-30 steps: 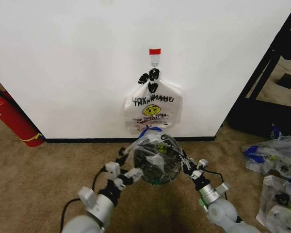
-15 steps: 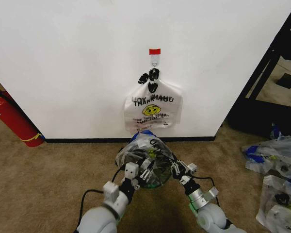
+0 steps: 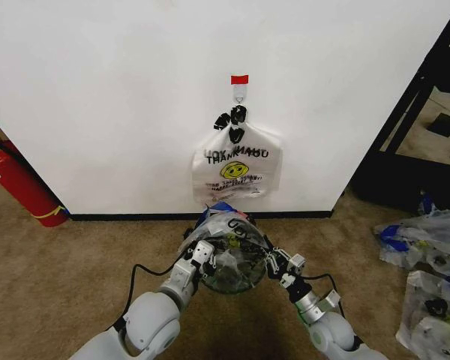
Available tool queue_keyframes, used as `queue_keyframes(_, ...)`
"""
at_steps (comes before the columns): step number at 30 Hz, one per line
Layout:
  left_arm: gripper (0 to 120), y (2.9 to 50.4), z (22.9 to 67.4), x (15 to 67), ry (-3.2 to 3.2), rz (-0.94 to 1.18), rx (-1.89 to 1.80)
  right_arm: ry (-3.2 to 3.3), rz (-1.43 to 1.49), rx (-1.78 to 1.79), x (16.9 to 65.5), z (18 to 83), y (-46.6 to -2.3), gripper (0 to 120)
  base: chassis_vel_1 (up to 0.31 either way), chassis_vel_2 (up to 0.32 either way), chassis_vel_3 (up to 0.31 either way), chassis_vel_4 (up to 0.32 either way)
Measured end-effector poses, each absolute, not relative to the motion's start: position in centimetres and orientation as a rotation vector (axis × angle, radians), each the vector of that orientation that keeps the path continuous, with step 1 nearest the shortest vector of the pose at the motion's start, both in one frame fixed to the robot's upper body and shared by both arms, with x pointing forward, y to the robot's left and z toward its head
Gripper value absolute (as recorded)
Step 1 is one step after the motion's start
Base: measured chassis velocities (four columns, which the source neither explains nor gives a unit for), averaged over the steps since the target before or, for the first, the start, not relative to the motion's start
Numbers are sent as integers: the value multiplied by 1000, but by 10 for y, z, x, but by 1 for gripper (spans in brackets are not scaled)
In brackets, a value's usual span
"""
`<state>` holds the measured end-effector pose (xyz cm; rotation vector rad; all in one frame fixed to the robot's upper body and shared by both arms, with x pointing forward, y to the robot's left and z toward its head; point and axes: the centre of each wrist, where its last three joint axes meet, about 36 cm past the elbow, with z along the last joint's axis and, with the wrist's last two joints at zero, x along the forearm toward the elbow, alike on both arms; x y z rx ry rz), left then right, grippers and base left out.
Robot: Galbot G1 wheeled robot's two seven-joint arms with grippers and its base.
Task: Pick up the garbage bag from the wall and place it over the trash bin.
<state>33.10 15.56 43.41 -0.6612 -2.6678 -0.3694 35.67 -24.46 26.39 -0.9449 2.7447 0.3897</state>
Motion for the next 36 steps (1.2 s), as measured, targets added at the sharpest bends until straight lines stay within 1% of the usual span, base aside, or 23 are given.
queue_keyframes(11,0,152,435,323,-2643,-336,-700,2736,370,-955,362,261,-238,1,0,0,0,0)
queue_keyframes(18,0,144,420,335,-2624,-336,-699,2728,407,-967,358,260,-225,1,0,0,0,0)
queue_keyframes(29,0,136,380,375,-2596,-543,-575,2702,495,-990,345,272,-212,1,0,0,0,0)
queue_keyframes(36,0,135,361,388,-2562,-618,-486,2689,505,-1022,339,274,-210,1,0,0,0,0)
